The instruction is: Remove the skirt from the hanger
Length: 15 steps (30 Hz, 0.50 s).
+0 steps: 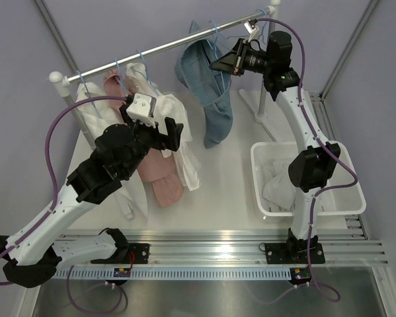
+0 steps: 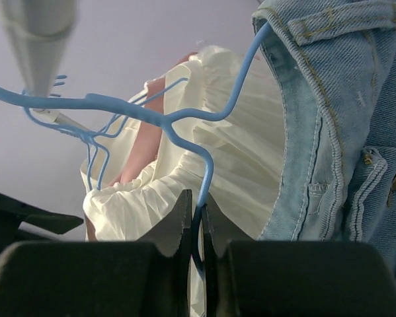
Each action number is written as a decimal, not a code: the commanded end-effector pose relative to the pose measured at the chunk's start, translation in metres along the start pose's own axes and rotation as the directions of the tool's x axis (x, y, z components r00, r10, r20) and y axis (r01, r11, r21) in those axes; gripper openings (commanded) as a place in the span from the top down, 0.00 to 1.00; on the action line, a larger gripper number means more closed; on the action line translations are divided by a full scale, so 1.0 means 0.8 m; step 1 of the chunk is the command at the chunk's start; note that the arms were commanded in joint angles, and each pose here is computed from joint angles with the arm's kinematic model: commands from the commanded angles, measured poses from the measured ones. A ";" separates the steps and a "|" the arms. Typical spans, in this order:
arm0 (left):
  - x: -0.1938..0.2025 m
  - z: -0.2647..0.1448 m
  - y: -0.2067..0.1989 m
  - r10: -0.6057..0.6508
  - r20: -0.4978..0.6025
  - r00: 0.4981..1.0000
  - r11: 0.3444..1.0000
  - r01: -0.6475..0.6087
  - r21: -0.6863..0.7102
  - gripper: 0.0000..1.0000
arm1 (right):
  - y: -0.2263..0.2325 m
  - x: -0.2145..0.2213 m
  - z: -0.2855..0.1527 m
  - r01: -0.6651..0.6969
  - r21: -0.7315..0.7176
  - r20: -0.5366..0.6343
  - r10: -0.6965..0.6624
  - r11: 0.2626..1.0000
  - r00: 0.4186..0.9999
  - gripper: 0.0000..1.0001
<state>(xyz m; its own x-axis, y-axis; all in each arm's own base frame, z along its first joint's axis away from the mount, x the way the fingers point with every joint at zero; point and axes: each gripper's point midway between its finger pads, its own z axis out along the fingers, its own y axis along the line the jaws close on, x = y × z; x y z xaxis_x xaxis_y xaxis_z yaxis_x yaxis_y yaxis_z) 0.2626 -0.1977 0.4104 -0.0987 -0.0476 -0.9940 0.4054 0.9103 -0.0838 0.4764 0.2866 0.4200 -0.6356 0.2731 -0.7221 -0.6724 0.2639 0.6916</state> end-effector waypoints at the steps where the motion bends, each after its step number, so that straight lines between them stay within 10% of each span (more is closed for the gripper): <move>1: -0.028 -0.007 -0.003 -0.049 0.060 0.997 0.999 0.048 0.020 0.01 | 0.125 -0.061 -0.024 0.366 -0.202 0.161 -0.338 0.909 0.927 1.00; 15: -0.037 -0.006 -0.010 -0.046 0.084 0.995 0.998 0.042 0.054 0.01 | 0.164 -0.040 -0.053 0.345 -0.272 0.120 -0.324 0.898 0.938 1.00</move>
<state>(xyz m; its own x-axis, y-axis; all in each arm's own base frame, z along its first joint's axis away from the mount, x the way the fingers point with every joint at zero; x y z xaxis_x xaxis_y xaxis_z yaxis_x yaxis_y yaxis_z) 0.2601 -0.2027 0.4103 -0.1068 -0.0568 -0.9927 0.4305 0.8973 -0.0977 0.4453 0.2869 0.4673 -0.5449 0.2544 -0.7990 -0.7985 0.1333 0.5870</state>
